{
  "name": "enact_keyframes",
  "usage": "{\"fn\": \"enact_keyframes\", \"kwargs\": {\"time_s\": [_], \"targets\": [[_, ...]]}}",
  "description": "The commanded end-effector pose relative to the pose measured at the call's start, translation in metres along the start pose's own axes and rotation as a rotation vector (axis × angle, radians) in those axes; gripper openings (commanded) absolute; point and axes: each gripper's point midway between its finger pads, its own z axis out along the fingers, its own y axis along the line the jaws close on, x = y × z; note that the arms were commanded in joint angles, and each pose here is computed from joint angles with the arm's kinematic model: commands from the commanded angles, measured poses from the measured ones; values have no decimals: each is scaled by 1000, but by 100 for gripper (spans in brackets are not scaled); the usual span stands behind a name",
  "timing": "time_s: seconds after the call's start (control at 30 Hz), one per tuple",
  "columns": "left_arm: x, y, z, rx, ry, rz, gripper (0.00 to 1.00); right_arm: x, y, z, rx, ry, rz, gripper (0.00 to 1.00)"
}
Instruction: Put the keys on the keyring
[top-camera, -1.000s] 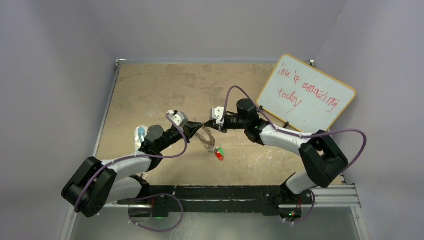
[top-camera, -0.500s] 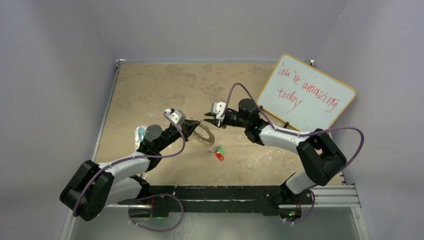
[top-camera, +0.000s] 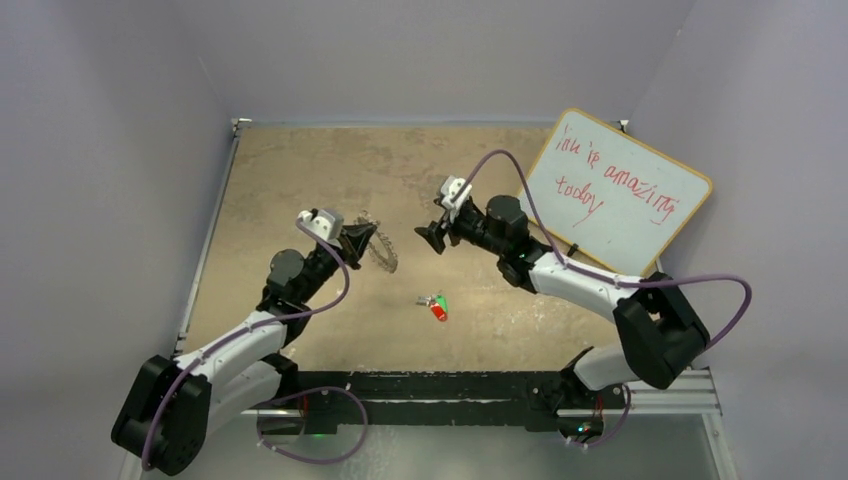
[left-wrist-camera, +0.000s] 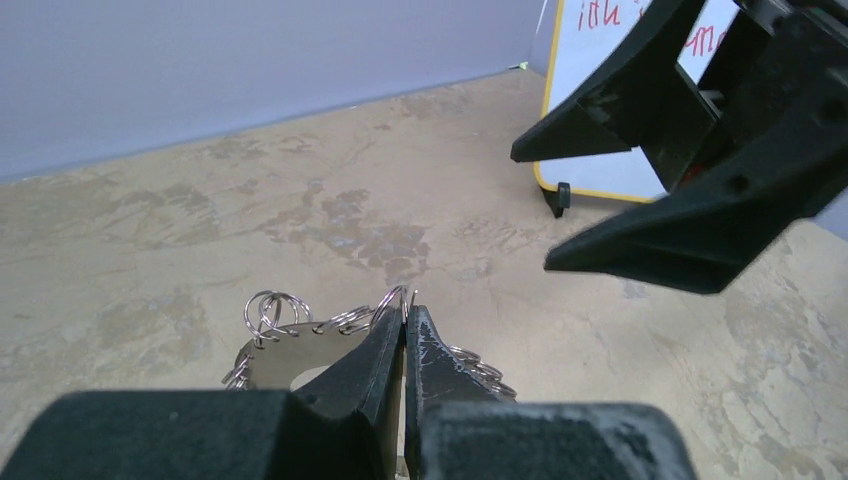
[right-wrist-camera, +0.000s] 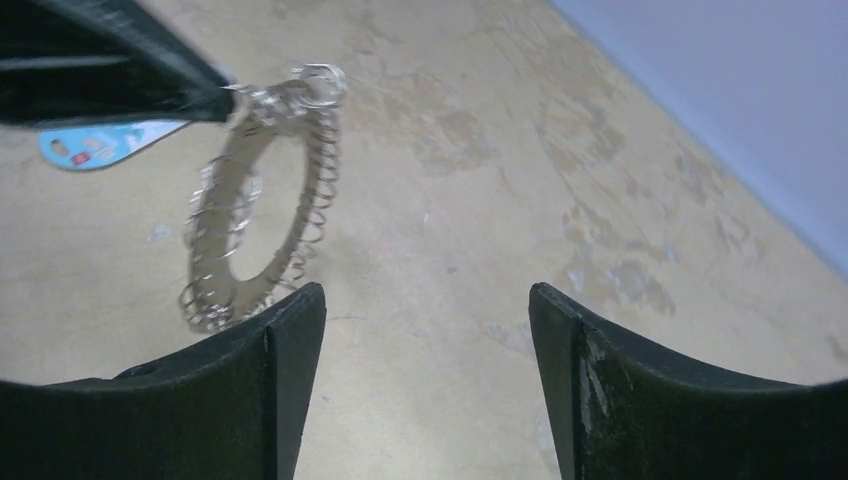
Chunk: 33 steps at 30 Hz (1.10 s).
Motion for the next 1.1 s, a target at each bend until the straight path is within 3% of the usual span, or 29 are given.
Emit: {"fn": "enact_keyframes", "kwargs": {"time_s": [0.0,0.1,0.27,0.4,0.77,1.0,1.07], "targets": [[-29,-2,1,20,-41,90,0,-3,-42,-6,244,138,232,78],[-34,-10,1,64,-22,136,0,14,-40,-15,290,211,330,79],[-32,-14,-1,95,-2,162,0,32,-22,-41,339,214,506,82],[-26,-16,-3,105,-11,155,0,53,-2,-53,338,260,675,79],[-16,-18,-5,119,-24,122,0,125,60,-54,242,526,1024,49],[-16,-19,-5,125,-25,119,0,147,79,-59,224,619,1112,24],[-16,-19,-4,126,-24,117,0,149,83,-58,207,632,1126,23]]}}
